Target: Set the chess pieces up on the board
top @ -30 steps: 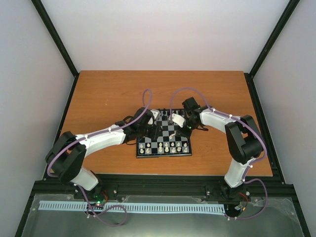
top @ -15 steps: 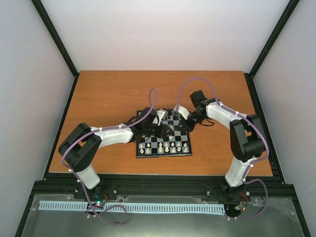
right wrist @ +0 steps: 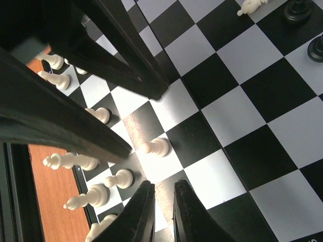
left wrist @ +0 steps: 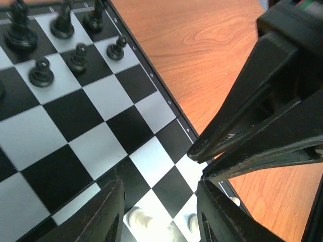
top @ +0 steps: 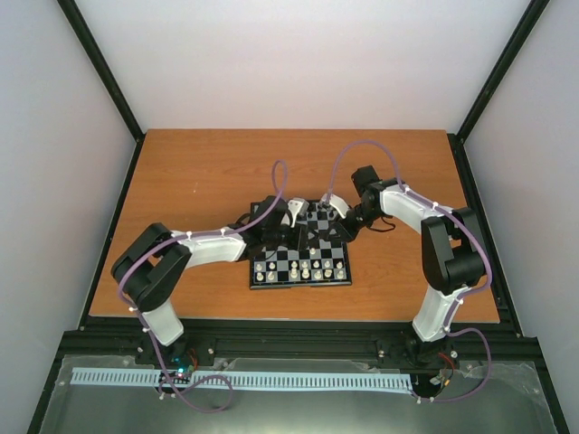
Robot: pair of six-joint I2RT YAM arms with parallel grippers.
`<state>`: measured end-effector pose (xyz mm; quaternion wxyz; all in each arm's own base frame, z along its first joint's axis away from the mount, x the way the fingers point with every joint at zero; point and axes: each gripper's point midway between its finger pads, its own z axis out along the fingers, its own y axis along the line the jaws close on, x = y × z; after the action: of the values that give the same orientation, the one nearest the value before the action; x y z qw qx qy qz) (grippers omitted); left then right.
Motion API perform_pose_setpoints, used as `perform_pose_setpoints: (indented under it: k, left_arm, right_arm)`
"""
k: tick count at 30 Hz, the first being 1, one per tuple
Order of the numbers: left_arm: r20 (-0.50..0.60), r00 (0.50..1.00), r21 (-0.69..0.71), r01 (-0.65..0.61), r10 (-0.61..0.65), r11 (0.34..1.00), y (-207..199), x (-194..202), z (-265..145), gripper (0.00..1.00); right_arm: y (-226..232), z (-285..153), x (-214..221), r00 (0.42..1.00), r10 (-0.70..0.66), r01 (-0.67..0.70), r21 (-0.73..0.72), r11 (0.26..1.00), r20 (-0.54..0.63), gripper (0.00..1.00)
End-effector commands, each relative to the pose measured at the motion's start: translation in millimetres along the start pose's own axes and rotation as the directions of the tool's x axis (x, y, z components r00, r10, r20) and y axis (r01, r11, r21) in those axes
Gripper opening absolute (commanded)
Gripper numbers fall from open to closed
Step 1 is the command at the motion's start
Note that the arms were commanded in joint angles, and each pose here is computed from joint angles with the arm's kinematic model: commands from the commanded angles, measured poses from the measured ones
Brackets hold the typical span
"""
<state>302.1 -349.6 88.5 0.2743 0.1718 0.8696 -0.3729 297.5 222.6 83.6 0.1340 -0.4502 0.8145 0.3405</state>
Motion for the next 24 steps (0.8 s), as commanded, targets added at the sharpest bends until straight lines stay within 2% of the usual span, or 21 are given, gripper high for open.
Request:
perform_pose_setpoints:
  k: [1,5,8,15,18,24]
  left_arm:
    - [0.130,0.989,-0.054,-0.065,0.071,0.996,-10.3,-41.7,-39.6,0.43]
    - [0.165,0.980,-0.223,-0.069,0.108,0.972,6.3,-62.1,-71.7,0.46]
    - [0.114,0.987,-0.326,-0.067,0.110,0.943,26.1,-58.7,-73.5,0.39]
    - [0.031,0.998,-0.432,-0.036,0.054,0.901,56.7,-46.9,-48.8,0.25]
    - [0.016,0.999,-0.439,-0.020,0.030,0.898,63.0,-43.0,-37.6,0.23]
    - [0.001,1.000,-0.477,-0.015,0.018,0.879,77.1,-42.9,-19.6,0.23]
  right_arm:
    - [3.2,-8.3,-6.2,1.000,-0.006,0.006,-0.014,1.000,0.025,0.13]
    - [6.4,-21.0,-13.8,0.998,-0.031,0.030,0.021,0.999,0.051,0.14]
    - [7.4,-28.6,-18.4,0.997,-0.048,0.045,0.057,0.997,0.062,0.14]
    - [17.2,-54.0,-19.5,0.995,-0.073,0.061,0.157,0.986,0.073,0.18]
    - [30.0,-71.9,-18.0,0.992,-0.091,0.072,0.209,0.975,0.082,0.19]
    - [74.1,-108.6,-16.1,0.976,-0.126,0.077,0.261,0.962,0.176,0.24]
